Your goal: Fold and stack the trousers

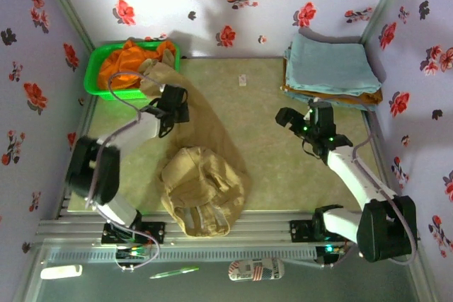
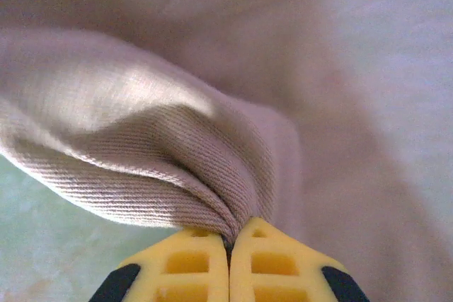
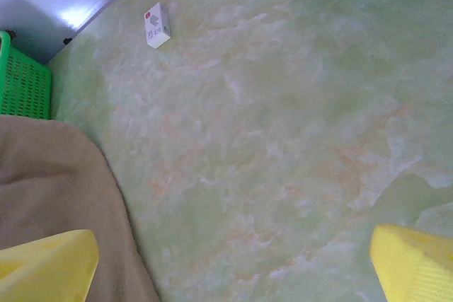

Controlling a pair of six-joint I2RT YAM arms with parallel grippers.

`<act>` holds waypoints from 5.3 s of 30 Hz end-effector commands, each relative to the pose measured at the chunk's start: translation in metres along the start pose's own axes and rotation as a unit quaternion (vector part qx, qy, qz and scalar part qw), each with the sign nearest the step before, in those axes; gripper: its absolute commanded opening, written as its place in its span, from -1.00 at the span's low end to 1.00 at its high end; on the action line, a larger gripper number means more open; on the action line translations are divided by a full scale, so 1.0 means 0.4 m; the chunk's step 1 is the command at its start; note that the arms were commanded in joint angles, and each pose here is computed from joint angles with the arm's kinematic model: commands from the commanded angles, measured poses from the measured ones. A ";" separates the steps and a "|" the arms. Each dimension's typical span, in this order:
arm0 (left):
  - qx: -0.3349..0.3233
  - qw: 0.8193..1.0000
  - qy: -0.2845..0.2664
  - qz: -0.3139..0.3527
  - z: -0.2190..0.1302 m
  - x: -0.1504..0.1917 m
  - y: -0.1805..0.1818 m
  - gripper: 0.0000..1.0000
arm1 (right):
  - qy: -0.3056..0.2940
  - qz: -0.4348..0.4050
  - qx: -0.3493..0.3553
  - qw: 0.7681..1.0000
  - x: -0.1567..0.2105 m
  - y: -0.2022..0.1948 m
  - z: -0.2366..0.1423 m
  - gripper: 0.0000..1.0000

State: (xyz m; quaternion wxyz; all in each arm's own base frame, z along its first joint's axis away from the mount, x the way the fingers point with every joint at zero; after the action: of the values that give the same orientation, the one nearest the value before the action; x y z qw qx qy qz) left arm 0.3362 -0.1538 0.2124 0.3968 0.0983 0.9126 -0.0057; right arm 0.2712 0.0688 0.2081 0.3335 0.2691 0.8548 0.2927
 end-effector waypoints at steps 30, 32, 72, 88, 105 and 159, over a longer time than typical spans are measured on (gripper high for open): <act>0.127 0.974 -0.042 0.183 -0.250 -0.070 -0.266 1.00 | -0.097 0.014 0.093 0.991 -0.032 -0.041 -0.130 0.98; 0.096 0.983 -0.037 0.149 -0.305 -0.055 -0.213 0.99 | -0.091 0.009 0.092 0.992 -0.025 -0.040 -0.142 0.98; -0.029 0.990 0.136 -0.015 -0.321 0.267 0.063 0.98 | 0.028 -0.018 0.042 0.999 0.141 -0.055 -0.077 0.93; 0.119 0.929 0.226 0.269 -0.375 0.399 -0.281 0.51 | 0.022 -0.052 0.080 0.995 0.138 -0.063 -0.087 0.93; 0.133 0.870 0.314 0.357 -0.267 0.574 -0.382 0.24 | 0.028 -0.052 0.087 0.994 0.150 -0.080 -0.093 0.94; 0.077 0.994 -0.021 0.075 -0.663 0.104 0.073 -1.00 | 0.008 0.032 0.128 0.991 0.191 -0.149 -0.213 -1.00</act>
State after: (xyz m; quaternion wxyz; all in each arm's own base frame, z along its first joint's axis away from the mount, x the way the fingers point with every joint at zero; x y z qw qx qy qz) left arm 0.1309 -0.1060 0.3404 0.3628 0.2072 0.9083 -0.0199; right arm 0.1483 0.0583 0.1492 0.2164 0.3476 0.8915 0.1939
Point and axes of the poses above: each hand's point on the last joint's axis, 136 mm out from that joint toward the fingers, its own z axis out along the fingers, its own y axis along the line the jaws close on, x = y × z, the point moved 9 cm from there along -z, back along the fingers, and after that the axes turned 13 degrees about z, right-handed, at the moved point
